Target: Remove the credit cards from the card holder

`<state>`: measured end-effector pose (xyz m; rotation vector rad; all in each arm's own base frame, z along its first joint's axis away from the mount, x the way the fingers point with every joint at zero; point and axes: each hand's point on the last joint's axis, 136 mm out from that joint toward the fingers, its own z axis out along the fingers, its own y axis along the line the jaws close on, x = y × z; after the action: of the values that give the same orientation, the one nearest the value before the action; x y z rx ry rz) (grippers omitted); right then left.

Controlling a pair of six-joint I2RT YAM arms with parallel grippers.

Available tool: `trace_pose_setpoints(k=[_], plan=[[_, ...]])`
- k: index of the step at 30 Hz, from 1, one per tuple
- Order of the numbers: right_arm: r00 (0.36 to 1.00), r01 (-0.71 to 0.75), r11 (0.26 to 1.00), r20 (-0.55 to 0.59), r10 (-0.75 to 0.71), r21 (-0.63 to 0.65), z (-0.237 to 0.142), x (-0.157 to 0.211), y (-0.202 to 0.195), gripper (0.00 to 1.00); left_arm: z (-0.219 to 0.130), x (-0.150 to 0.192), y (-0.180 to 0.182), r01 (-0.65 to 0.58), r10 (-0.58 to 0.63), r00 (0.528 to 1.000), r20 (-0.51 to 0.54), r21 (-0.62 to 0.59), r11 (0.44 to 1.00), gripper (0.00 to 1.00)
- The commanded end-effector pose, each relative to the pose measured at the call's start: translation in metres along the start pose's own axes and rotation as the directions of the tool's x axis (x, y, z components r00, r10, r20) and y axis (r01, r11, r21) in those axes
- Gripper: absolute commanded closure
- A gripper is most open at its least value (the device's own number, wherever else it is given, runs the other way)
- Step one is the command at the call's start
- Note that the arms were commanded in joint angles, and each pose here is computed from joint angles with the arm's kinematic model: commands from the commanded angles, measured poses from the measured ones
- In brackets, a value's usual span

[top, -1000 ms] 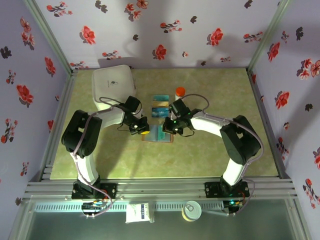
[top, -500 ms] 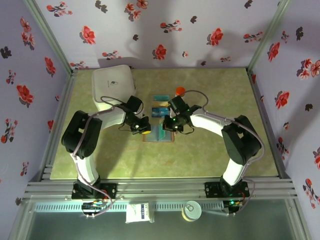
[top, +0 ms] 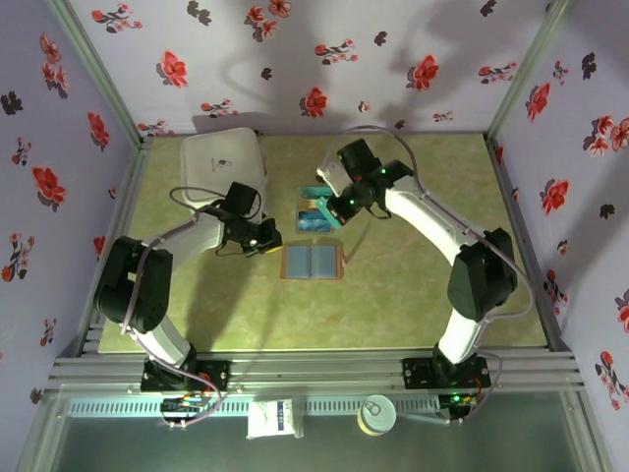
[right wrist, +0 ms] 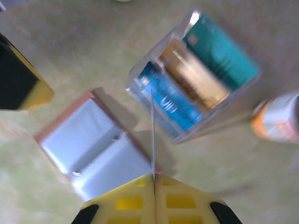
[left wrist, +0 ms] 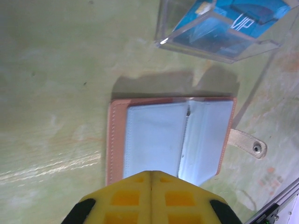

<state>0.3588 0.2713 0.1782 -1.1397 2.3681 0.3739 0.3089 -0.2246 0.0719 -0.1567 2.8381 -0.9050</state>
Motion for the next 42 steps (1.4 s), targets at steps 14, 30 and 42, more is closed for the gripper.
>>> trace_pose_setpoints(k=[14,30,42], plan=[[0.858,0.502,0.861,-0.081,-0.508,-0.079,0.049,-0.049,-0.051,1.0,-0.013,0.004,0.016,0.021,-0.021,0.999,0.045,0.002,1.0,0.97],[0.854,0.514,0.855,-0.057,-0.518,-0.073,0.083,-0.057,-0.059,0.95,-0.008,0.002,0.029,0.044,-0.043,0.999,0.024,-0.01,0.999,0.96],[0.851,0.522,0.853,-0.08,-0.518,0.03,0.085,-0.068,-0.079,0.74,-0.01,-0.001,0.028,0.041,-0.041,0.999,0.03,-0.011,0.999,0.95]])
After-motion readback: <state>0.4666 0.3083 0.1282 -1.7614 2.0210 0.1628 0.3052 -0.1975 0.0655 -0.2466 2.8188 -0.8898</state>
